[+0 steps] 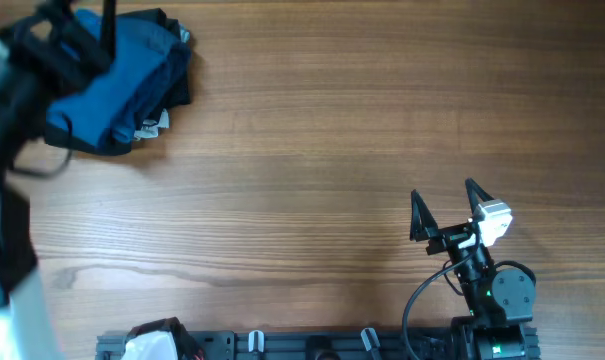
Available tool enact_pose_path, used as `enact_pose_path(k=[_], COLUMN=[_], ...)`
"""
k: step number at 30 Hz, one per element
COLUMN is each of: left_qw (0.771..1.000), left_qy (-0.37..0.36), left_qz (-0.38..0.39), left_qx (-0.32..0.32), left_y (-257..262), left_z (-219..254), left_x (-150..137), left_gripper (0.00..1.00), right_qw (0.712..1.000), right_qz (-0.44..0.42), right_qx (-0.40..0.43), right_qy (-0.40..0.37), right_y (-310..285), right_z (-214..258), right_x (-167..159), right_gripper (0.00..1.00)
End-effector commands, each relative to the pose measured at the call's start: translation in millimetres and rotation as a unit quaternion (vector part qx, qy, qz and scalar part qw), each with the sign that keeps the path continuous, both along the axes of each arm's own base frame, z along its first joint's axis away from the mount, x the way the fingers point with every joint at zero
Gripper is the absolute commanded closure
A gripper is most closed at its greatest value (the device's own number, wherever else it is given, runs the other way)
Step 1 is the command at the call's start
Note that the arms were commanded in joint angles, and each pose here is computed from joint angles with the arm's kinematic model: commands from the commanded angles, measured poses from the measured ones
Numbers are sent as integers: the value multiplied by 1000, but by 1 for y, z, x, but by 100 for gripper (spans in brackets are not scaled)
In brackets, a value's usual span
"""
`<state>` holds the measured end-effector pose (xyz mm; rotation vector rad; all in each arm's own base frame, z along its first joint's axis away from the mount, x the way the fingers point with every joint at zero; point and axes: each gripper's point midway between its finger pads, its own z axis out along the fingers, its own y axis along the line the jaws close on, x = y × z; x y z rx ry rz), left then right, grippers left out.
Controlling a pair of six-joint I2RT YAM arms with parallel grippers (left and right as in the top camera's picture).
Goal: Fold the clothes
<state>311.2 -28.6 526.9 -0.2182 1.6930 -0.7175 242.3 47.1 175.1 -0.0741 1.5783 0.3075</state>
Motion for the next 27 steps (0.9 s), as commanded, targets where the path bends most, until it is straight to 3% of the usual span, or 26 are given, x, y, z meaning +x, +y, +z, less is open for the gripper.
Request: enact_pose_path(k=[1, 5, 8, 11, 17, 22, 27], left_qw=[999, 999, 1000, 998, 993, 987, 982], left_qy=[-37, -42, -7, 29, 25, -39, -42], left_qz=[-24, -30, 16, 56, 112, 155, 185], left_qx=[12, 13, 14, 17, 24, 24, 25], left_y=[-23, -34, -20, -7, 13, 29, 39], left_z=[10, -14, -67, -134, -235, -273, -307], left_x=[-51, -90, -97, -94, -75, -66, -64], left_gripper=[0, 0, 0, 0, 0, 0, 0], right_qw=[1000, 1000, 1000, 1000, 1000, 1000, 1000], right_qz=[-7, -7, -7, -7, -7, -7, -7], right_qx=[-5, -5, -5, -5, -5, -5, -5], right_qy=[-7, -7, -7, -7, -7, -7, -7], right_y=[-2, -2, -2, -2, -2, -2, -2], right_z=[2, 2, 2, 2, 2, 2, 2], right_x=[0, 0, 0, 0, 0, 0, 0], right_gripper=[0, 0, 0, 0, 0, 0, 0])
